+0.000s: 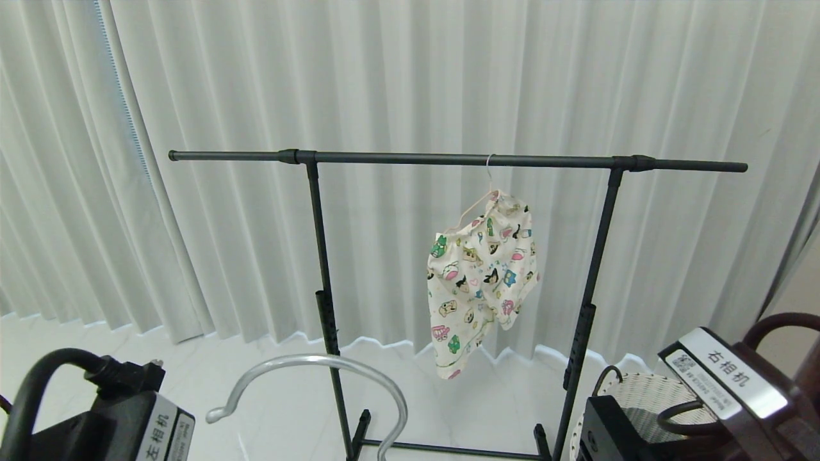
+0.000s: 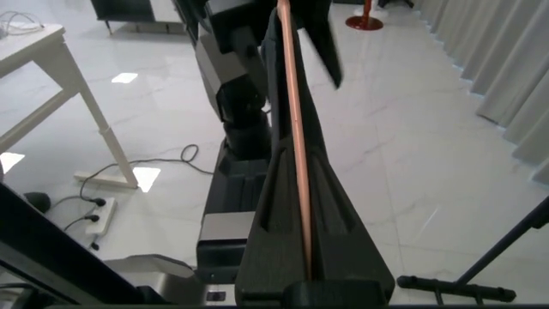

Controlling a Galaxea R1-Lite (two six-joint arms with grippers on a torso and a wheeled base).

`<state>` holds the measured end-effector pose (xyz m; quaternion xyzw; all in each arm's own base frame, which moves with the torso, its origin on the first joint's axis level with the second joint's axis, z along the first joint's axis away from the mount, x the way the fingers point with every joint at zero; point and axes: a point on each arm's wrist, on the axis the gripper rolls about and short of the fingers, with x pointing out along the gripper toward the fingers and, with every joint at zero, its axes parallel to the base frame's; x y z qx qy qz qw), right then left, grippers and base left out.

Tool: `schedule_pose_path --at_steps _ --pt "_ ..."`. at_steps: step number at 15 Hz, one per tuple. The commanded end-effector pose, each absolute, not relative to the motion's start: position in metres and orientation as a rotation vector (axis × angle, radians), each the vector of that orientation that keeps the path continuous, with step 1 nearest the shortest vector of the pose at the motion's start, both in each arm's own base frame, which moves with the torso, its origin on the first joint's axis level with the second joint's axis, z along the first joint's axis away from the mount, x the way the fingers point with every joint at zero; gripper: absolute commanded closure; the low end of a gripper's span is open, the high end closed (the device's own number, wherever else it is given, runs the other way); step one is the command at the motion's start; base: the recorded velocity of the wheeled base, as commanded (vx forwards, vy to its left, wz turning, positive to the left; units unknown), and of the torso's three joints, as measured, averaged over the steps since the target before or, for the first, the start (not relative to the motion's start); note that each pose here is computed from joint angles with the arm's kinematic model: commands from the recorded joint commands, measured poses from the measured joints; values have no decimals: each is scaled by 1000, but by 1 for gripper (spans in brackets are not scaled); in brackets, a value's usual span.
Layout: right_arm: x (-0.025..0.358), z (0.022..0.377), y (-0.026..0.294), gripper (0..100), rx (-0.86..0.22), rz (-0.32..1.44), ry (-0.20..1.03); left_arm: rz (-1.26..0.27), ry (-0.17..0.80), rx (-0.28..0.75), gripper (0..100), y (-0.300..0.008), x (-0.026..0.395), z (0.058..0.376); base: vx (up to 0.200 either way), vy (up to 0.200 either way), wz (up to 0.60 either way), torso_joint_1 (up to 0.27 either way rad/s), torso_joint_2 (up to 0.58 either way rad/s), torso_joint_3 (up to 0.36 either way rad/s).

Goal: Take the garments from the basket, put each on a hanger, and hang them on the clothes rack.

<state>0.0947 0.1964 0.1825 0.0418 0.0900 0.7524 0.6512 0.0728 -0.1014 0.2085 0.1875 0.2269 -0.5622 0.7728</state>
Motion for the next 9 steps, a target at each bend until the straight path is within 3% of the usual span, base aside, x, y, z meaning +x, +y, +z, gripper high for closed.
schedule_pose_path --at_steps 1,6,7,9 --pt "96 184 197 100 96 1705 199 -1219 497 408 100 -102 73 207 0 0 0 0 0 0" --pt "97 184 198 100 101 1664 196 -1208 493 419 100 -100 72 206 0 0 0 0 0 0" --pt "98 185 198 0 105 1650 196 -1198 497 423 100 -99 72 205 0 0 0 0 0 0" --pt "101 185 197 0 106 1630 196 -1180 495 428 100 -98 72 205 0 0 0 0 0 0"
